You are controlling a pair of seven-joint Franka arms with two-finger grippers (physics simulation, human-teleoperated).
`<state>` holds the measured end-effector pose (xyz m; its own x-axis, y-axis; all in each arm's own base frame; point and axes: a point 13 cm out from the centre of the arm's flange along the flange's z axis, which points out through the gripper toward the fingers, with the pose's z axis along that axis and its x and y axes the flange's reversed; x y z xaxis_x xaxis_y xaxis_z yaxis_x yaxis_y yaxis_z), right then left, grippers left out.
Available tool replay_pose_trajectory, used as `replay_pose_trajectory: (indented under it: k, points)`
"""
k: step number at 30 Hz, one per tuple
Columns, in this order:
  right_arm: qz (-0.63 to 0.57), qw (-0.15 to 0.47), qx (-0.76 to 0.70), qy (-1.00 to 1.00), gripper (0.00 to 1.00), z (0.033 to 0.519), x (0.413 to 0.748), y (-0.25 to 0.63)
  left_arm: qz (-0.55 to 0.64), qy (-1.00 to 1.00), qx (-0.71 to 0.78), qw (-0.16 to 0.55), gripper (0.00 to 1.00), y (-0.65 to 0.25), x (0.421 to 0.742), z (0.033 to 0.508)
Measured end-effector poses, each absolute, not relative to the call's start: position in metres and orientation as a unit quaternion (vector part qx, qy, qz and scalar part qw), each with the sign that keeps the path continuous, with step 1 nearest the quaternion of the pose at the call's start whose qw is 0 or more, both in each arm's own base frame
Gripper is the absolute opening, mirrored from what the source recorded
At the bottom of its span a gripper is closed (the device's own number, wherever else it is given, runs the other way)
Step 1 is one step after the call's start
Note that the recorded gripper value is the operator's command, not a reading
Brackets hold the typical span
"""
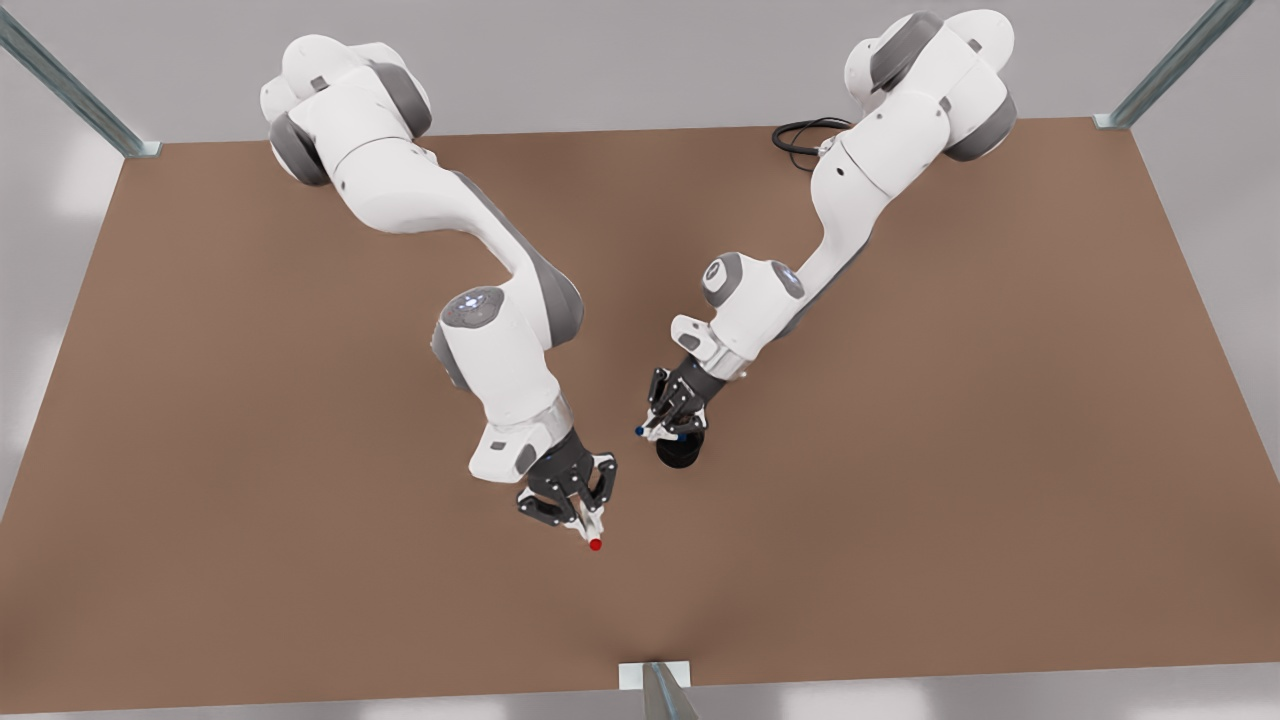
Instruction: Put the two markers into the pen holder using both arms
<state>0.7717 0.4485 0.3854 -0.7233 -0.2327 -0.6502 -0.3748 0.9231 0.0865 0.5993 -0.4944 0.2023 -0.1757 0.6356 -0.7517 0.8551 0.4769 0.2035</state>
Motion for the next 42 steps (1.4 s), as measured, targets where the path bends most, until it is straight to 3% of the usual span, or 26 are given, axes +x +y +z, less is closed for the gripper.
replay_pose_trajectory:
  k: [3, 4, 5, 10, 16, 18, 20, 23, 25, 27, 33, 42]
  points:
    - [0.114, 0.344, -0.152, 0.92, 0.21, 0.391, 0.773, 0.454, -0.128, 0.753, 0.495, 0.414, 0.21, -0.49, 0.602, 0.202]
    - [0.116, 0.345, -0.147, 0.92, 0.21, 0.391, 0.773, 0.455, -0.127, 0.753, 0.496, 0.413, 0.77, -0.49, 0.602, 0.2]
    - [0.118, 0.346, -0.143, 0.92, 0.21, 0.39, 0.774, 0.455, -0.129, 0.753, 0.499, 0.409, 1.0, -0.492, 0.598, 0.195]
    - [0.127, 0.348, -0.123, 0.921, 0.21, 0.389, 0.776, 0.456, -0.13, 0.757, 0.501, 0.399, 1.0, -0.483, 0.597, 0.183]
    - [0.149, 0.344, -0.12, 0.919, 0.21, 0.392, 0.754, 0.493, -0.091, 0.807, 0.445, 0.377, 1.0, -0.227, 0.762, 0.325]
    - [0.164, 0.345, -0.132, 0.915, 0.21, 0.393, 0.728, 0.532, -0.074, 0.819, 0.462, 0.331, 1.0, -0.163, 0.784, 0.378]
    - [0.169, 0.352, -0.154, 0.908, 0.21, 0.397, 0.701, 0.57, -0.052, 0.84, 0.474, 0.259, 1.0, -0.118, 0.769, 0.415]
    - [0.138, 0.38, -0.196, 0.893, 0.21, 0.396, 0.668, 0.609, 0.02, 0.882, 0.436, 0.177, 1.0, -0.062, 0.713, 0.495]
    - [0.128, 0.392, -0.198, 0.889, 0.21, 0.396, 0.664, 0.615, 0.03, 0.912, 0.388, 0.128, 1.0, -0.04, 0.666, 0.511]
    - [0.116, 0.399, -0.198, 0.888, 0.21, 0.39, 0.664, 0.614, 0.017, 0.93, 0.354, 0.092, 1.0, -0.039, 0.641, 0.502]
    - [0.081, 0.418, -0.207, 0.881, 0.21, 0.371, 0.66, 0.616, -0.007, 0.963, 0.267, 0.029, 1.0, -0.034, 0.622, 0.47]
    - [0.027, 0.425, -0.224, 0.877, 0.21, 0.319, 0.652, 0.602, -0.016, 0.984, 0.175, -0.015, 1.0, -0.026, 0.619, 0.436]
